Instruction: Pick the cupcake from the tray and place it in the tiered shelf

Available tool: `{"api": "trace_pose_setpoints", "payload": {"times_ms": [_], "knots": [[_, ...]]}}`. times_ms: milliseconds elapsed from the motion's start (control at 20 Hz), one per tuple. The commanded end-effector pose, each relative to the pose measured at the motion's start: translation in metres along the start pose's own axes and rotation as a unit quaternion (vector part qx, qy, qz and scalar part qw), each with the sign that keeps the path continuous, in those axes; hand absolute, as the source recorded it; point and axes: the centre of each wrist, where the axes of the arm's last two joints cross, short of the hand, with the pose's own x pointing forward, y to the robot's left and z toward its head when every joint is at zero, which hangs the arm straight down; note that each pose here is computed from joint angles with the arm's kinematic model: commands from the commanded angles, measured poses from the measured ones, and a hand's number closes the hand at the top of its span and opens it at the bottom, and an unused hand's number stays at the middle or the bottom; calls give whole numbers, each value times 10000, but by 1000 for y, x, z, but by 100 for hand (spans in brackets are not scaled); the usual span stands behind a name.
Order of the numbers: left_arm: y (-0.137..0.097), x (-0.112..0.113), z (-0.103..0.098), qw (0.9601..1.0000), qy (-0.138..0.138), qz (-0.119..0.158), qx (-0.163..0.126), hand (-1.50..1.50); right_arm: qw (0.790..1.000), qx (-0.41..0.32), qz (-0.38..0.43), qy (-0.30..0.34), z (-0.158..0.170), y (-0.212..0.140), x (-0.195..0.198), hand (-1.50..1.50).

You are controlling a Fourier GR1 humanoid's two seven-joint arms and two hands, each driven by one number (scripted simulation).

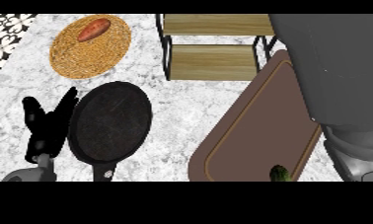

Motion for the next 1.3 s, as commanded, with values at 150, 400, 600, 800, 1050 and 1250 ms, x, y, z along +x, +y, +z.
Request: {"api": "trace_pose_setpoints", "payload": {"times_ms": [150,400,600,800,1050,1250], "knots": [[-36,-17,7,9984,163,242,-489,0,9998,-73,174,86,-30,12,-4,150],[-26,-8,-8,9983,175,168,-531,0,9996,-92,270,72,-40,26,-7,150],[-23,-11,-8,9982,185,192,-532,0,9997,-199,6,-171,-50,35,-31,150],[-18,-19,0,9986,273,172,-419,0,9996,2,-7,-290,-50,38,-30,150],[-12,-12,-4,9983,248,159,-503,0,9997,-105,38,-231,-64,42,-24,150],[-17,1,4,9987,204,207,-429,0,9986,62,468,-220,-64,36,-37,150]]}}
